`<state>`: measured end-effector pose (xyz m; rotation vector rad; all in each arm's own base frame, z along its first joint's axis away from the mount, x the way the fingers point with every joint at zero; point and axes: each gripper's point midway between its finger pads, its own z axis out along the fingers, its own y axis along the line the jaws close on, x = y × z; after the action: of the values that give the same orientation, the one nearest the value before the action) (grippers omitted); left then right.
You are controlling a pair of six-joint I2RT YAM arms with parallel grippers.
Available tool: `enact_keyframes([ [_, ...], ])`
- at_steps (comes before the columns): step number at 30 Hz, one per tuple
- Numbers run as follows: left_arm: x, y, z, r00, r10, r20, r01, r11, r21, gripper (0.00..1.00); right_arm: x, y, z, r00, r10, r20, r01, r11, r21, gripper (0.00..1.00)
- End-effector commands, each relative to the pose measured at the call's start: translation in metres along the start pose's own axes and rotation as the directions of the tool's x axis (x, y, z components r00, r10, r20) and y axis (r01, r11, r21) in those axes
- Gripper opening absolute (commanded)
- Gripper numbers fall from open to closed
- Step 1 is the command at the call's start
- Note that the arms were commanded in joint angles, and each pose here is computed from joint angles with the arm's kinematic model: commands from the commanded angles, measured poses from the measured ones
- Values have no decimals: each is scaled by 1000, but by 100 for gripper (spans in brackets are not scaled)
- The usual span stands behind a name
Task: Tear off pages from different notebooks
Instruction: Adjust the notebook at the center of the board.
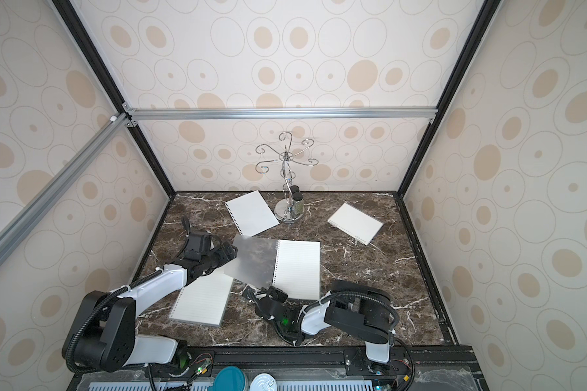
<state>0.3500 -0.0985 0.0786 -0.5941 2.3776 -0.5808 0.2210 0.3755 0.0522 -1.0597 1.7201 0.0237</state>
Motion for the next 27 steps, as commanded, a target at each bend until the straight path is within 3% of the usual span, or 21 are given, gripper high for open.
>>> enact_keyframes([
  [1, 7, -17, 6, 996, -78, -34, 82, 987, 136, 84, -13, 5, -2, 997, 49, 56, -48, 999, -17, 0],
  [7, 7, -24, 6, 994, -106, -29, 110, 975, 192, 63, -14, 10, -5, 997, 52, 64, -49, 998, -43, 0],
  [11, 0, -25, -3, 994, -108, 9, 104, 976, 192, 39, -12, 12, -6, 996, 50, 70, -46, 998, -52, 0],
  [14, -6, -27, -12, 993, -107, 42, 96, 976, 194, 28, -11, 12, -6, 996, 52, 74, -48, 997, -55, 0],
  [19, -14, -31, -25, 990, -110, 87, 89, 973, 213, 15, -11, 14, -8, 995, 54, 82, -49, 997, -66, 3],
  [22, -15, -32, -28, 989, -110, 99, 86, 971, 222, 6, -10, 14, -8, 995, 57, 81, -52, 996, -67, 11],
  [27, -14, -36, -28, 990, -104, 94, 78, 965, 249, 7, -11, 15, -10, 994, 64, 88, -57, 996, -75, 12],
])
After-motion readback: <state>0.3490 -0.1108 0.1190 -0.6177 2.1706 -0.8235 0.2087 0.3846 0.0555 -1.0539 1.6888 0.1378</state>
